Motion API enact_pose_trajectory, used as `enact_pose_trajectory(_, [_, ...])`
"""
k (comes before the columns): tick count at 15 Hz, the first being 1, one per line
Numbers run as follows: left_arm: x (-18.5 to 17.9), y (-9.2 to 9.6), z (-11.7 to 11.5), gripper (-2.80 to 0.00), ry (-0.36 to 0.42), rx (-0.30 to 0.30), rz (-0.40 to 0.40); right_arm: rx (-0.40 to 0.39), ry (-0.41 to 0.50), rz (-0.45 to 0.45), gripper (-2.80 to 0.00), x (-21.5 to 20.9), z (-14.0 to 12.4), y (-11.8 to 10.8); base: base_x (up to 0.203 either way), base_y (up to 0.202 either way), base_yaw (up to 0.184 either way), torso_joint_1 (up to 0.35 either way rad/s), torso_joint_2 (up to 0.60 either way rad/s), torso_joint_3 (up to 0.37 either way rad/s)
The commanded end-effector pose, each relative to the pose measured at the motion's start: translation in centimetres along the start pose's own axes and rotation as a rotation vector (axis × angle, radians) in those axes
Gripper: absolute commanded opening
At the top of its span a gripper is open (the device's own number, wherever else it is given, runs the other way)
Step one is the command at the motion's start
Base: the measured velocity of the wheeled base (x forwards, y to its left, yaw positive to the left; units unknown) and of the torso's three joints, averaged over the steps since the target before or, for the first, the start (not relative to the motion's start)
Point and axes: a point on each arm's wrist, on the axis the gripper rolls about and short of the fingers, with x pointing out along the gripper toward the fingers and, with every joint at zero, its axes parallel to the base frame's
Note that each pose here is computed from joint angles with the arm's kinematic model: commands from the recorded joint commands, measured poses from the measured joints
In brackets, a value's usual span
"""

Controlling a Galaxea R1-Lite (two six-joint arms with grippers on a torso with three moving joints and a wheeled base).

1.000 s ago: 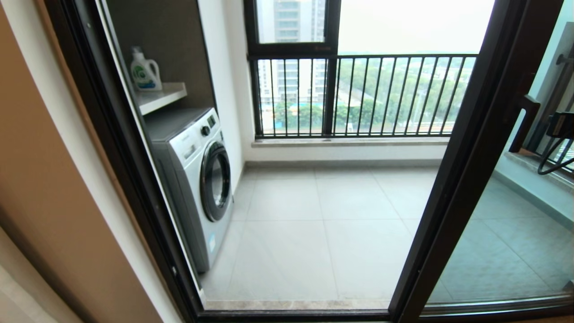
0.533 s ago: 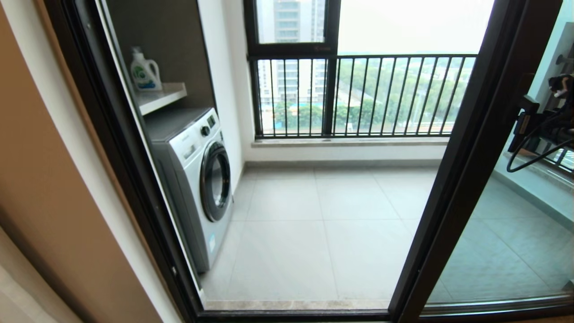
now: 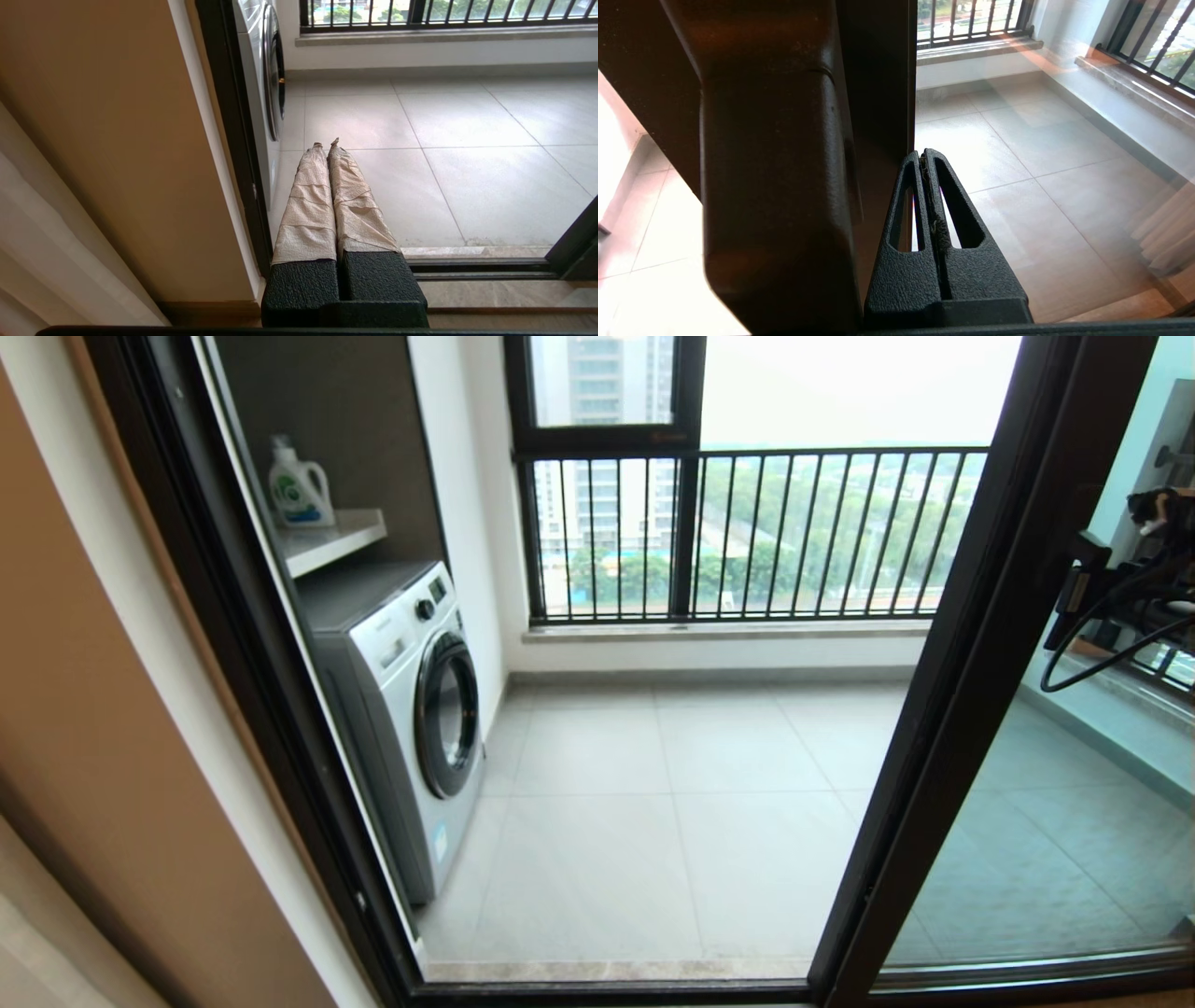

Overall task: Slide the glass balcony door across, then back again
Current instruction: Close the slid door

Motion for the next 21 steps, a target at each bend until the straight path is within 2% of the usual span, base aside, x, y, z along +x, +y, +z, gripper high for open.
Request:
enact_pose_trajectory(1, [0.0,0.0,0.0,-2.80,0.002,0.000,0.000,-0.005,-0.015,0.031,-2.80,-0.2,0.6,1.1,0.000,0.000,0.000,0.000,0.00,0.000])
enact_pose_trajectory(4, [0.0,0.0,0.0,-2.80,0.002,0.000,0.000,-0.007,-0.018,0.053,-2.80,-0.4,0.8,2.3,0.000,0.000,0.000,0.000,0.00,0.000])
enact_pose_trajectory(11, [0.0,0.0,0.0,-2.80,0.000,-0.001,0.000,-0.012,-0.033,0.091,-2.80,-0.9,1.7,6.8,0.000,0.000,0.000,0.000,0.00,0.000])
enact_pose_trajectory(21, [0.0,0.0,0.0,-2.80,0.000,0.000,0.000,-0.022,-0.023,0.240,-2.80,-2.4,1.8,16.1,0.000,0.000,0.000,0.000,0.00,0.000])
